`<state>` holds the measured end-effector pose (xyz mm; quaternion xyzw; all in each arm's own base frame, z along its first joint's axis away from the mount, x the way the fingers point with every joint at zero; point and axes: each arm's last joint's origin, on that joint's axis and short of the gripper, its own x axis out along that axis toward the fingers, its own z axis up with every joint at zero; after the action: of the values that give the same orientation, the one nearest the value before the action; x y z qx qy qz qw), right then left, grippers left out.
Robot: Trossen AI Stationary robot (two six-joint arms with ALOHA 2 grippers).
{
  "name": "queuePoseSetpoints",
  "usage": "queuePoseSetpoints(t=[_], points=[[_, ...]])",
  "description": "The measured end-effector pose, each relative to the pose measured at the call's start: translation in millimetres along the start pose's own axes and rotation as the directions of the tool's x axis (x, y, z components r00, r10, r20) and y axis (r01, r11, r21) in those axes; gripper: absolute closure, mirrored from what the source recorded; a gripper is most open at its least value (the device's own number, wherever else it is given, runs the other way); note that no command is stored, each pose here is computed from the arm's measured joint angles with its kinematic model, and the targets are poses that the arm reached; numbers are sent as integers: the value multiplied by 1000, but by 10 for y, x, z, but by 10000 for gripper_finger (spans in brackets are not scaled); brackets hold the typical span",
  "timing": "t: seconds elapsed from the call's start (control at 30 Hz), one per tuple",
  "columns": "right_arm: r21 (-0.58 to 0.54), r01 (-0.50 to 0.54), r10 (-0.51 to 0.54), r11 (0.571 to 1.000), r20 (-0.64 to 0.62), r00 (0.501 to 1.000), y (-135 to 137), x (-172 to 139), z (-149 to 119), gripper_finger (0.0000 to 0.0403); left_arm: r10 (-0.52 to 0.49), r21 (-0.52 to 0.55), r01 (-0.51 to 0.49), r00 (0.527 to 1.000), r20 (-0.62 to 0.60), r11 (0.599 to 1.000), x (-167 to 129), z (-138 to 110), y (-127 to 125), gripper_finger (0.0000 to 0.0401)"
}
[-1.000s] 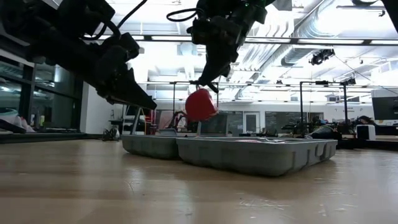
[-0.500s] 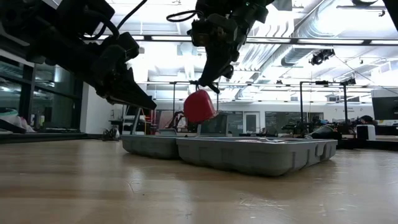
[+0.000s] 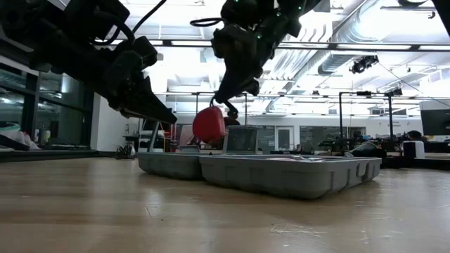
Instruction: Prefit tool cases
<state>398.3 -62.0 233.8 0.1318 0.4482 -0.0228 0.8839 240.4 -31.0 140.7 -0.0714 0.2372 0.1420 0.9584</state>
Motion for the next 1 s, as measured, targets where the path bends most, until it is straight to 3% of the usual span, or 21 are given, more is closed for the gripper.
queuePoseSetpoints(t=[0.17,0.47,0.8,1.0], points=[[46,71,-70,996,-13,997,-81,-12,-13,403,-8,-1,8,1000,-2,1000,0,-1,-2,401],[72,68,-58,995,-135,989,-22,178,-150,403,-15,-2,15,1000,-5,1000,0,-3,-4,401],[83,52,-49,995,-43,998,-33,102,-51,403,-19,-7,19,1000,-7,1000,0,-5,-5,401],[98,58,-53,994,-57,997,-49,97,-64,403,-20,-7,20,1000,-7,1000,0,-5,-5,401]])
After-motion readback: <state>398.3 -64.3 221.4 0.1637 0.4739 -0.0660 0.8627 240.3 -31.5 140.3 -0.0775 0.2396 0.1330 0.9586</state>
